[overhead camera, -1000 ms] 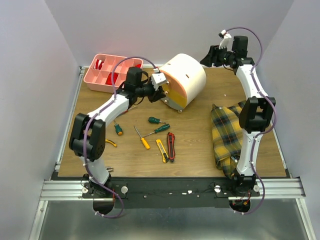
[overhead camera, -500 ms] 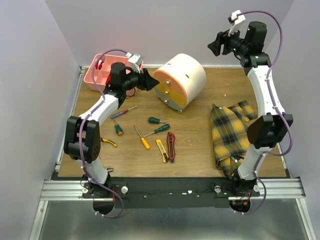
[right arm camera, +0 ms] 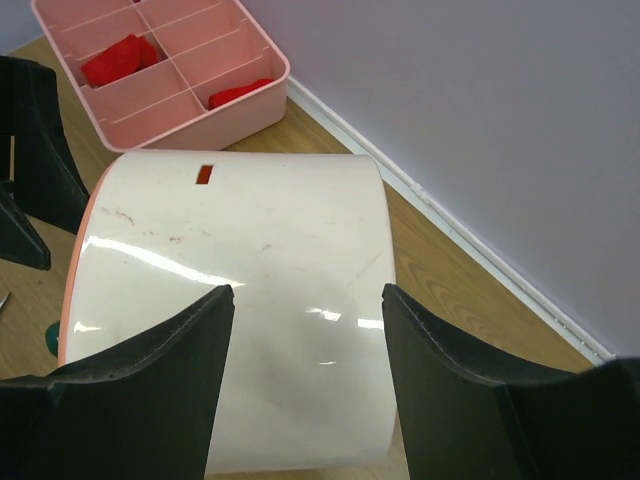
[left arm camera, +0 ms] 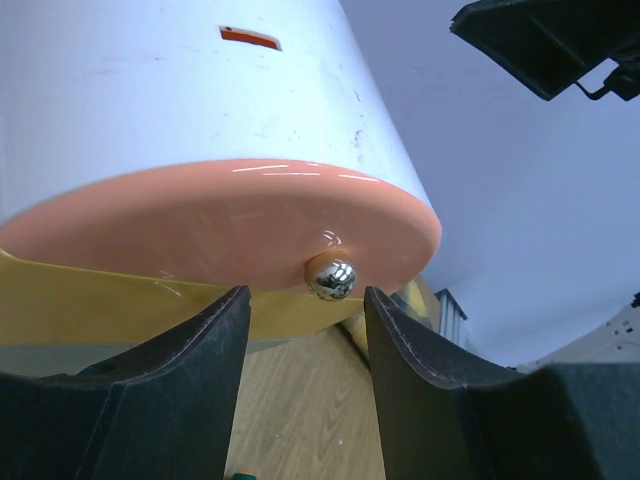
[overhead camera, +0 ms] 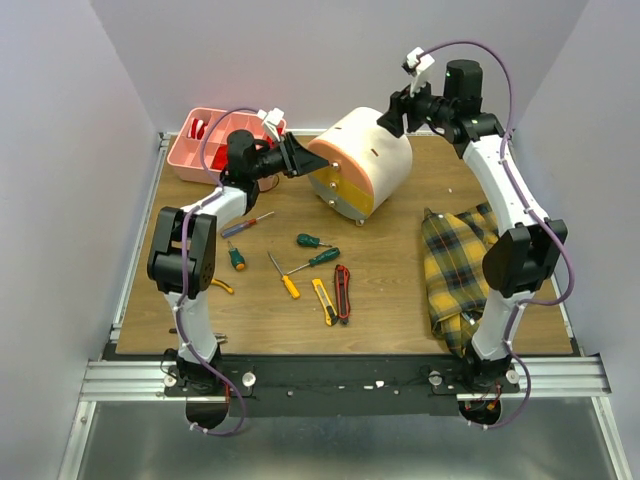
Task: Sort the tools into containers
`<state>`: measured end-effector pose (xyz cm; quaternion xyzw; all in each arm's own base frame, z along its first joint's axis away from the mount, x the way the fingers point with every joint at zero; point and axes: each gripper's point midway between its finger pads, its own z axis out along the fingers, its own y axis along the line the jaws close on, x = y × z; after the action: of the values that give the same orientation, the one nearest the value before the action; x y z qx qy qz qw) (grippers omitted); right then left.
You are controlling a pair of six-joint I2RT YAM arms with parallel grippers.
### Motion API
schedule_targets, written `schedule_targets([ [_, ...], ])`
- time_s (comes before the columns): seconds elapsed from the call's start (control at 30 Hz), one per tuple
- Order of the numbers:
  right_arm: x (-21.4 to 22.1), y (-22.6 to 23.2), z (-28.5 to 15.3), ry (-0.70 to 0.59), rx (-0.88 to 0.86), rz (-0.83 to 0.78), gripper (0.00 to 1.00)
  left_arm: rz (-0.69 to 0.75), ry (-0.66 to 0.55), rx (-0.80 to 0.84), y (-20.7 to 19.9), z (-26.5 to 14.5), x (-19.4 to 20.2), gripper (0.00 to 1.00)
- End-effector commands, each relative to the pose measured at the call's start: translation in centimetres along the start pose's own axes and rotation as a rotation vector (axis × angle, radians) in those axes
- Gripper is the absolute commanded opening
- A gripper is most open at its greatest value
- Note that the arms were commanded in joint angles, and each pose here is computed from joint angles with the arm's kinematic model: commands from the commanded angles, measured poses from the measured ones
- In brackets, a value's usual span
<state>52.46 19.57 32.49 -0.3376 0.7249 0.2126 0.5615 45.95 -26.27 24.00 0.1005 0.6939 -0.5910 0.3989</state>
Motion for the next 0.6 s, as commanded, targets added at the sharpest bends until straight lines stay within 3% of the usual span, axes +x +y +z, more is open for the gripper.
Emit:
schedule_targets([
  [0.0, 1.4, 0.8, 0.5, 0.044, -0.008, -0.025, 0.69, -0.012, 0.016, 0.089, -2.0, 0.1, -0.5, 0.58],
  [0.57, 2.4, 1.5, 2.6, 0.073, -0.003, -0.045, 0.7, -0.022, 0.066, 0.031, -1.1, 2.6, 1.2, 0.52],
])
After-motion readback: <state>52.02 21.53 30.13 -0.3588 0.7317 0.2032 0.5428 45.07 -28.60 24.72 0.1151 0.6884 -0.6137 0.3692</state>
